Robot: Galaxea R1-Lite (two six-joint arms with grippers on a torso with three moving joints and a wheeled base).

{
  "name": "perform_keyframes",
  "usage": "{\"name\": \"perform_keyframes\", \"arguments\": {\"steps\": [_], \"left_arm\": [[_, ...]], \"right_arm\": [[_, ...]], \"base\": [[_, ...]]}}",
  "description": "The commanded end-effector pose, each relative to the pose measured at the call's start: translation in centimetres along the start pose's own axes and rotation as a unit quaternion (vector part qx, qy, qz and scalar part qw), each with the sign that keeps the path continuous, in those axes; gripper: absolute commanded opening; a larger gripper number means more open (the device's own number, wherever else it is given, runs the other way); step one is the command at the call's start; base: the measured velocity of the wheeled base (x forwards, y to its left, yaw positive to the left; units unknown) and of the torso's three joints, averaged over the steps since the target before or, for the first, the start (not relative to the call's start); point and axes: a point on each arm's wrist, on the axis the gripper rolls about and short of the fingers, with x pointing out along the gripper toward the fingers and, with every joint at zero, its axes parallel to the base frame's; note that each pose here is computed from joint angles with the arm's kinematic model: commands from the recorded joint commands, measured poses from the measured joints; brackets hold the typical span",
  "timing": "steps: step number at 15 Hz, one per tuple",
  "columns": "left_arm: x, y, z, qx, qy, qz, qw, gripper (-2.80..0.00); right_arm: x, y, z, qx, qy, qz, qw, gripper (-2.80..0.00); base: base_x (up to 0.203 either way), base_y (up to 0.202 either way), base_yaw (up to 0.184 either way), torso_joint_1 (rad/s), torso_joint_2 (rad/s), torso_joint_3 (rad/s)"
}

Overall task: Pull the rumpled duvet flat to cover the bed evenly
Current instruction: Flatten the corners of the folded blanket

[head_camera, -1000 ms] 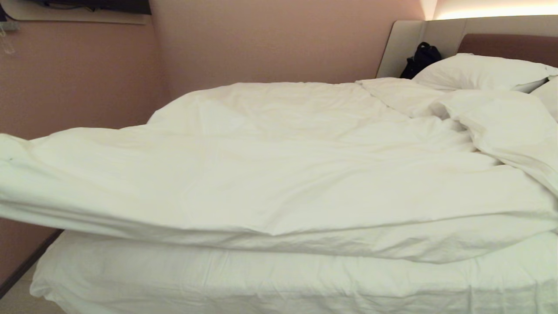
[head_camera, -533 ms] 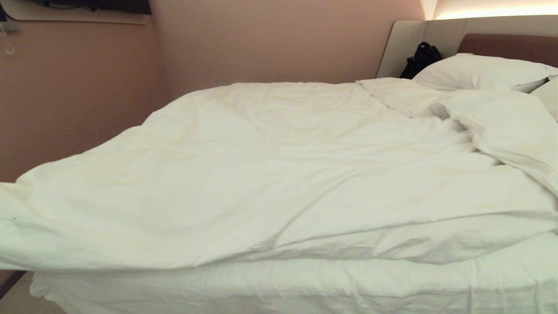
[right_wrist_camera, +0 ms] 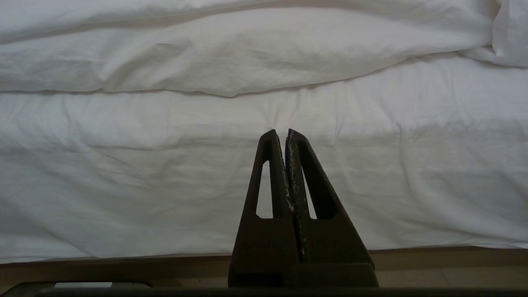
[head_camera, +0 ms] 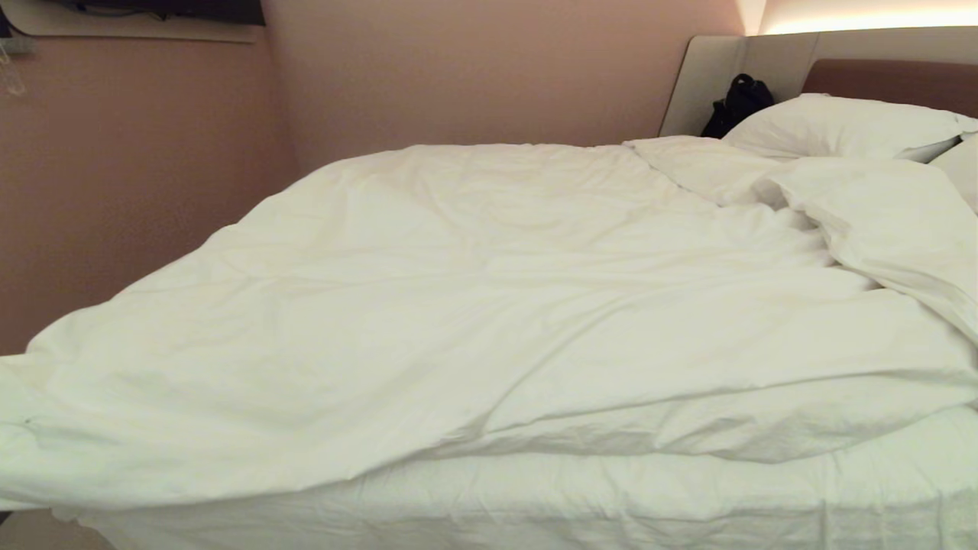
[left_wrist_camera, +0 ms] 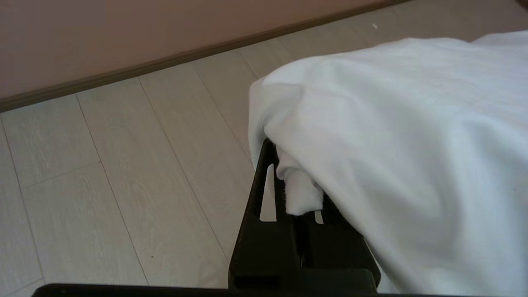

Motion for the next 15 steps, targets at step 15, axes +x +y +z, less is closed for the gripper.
{"name": "perform_keyframes", "arguments": {"steps": [15], "left_arm": [[-1.2,3.6,1.2,-0.035,-0.035,0.066,0.9966,-2.8]], "right_arm": [[0.0,0.0,0.0,0.0,0.001,0.0,1.0,-2.8]], "base": [[0.0,0.0,0.0,0.0,0.0,0.0]]}}
